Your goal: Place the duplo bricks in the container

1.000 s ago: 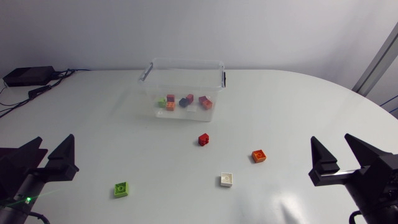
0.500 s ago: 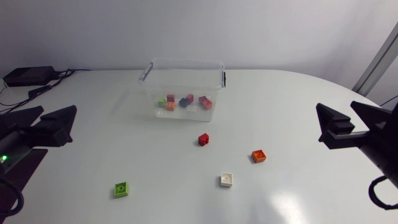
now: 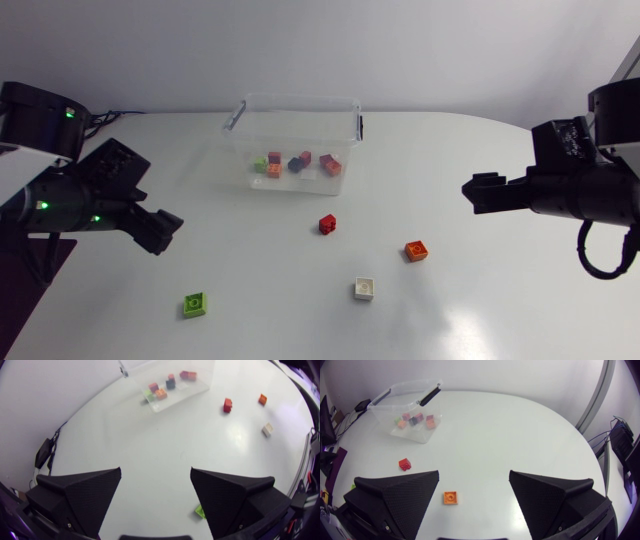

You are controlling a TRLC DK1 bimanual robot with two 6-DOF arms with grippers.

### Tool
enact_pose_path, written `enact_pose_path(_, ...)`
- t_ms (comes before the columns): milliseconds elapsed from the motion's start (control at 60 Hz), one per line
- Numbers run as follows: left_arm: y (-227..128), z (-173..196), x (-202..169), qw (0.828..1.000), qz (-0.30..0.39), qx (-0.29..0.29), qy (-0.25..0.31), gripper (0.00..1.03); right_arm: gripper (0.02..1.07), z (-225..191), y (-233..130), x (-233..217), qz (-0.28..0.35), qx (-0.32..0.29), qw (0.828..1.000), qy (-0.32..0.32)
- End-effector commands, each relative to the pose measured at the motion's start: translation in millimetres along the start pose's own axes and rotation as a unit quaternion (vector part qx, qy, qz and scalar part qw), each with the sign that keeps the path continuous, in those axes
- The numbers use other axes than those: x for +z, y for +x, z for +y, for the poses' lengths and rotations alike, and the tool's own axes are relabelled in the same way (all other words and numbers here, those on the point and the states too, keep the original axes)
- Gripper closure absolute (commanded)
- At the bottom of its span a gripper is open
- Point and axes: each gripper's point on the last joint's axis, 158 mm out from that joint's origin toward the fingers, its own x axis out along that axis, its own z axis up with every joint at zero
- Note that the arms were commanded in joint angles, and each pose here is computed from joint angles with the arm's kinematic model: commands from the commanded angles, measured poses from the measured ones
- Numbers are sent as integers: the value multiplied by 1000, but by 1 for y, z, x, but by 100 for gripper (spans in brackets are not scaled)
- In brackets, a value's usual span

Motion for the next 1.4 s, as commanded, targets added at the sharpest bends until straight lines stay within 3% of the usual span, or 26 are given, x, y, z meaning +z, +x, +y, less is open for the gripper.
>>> enact_pose_path(0,6,-8,-5,997,29,-19,70,8,6,8,6,-2,23,18,999,-17)
enact_pose_path(100,10,-32,-23,988,66,-60,129,8,6,10,11,-8,57,27,997,-47)
enact_pose_path(167,16,-55,-44,972,98,-97,190,8,6,11,19,-21,106,37,990,-83)
enact_pose_path(250,25,-66,-65,954,131,-128,238,8,6,23,21,-27,118,86,983,-111)
enact_pose_path(550,34,-88,-109,907,199,-201,313,15,6,36,26,-37,146,113,975,-126)
enact_pose_path(767,39,-107,-125,884,223,-248,327,18,7,41,36,-46,165,123,970,-126)
enact_pose_path(983,52,-117,-129,874,234,-286,316,21,7,48,45,-51,173,130,968,-128)
enact_pose_path(1083,57,-120,-123,876,223,-294,312,28,7,50,50,-54,177,132,967,-129)
enact_pose_path(1167,62,-121,-118,879,211,-296,308,45,7,52,52,-56,178,134,966,-131)
enact_pose_path(1383,73,-117,-120,881,225,-307,282,59,7,54,62,-61,177,132,966,-131)
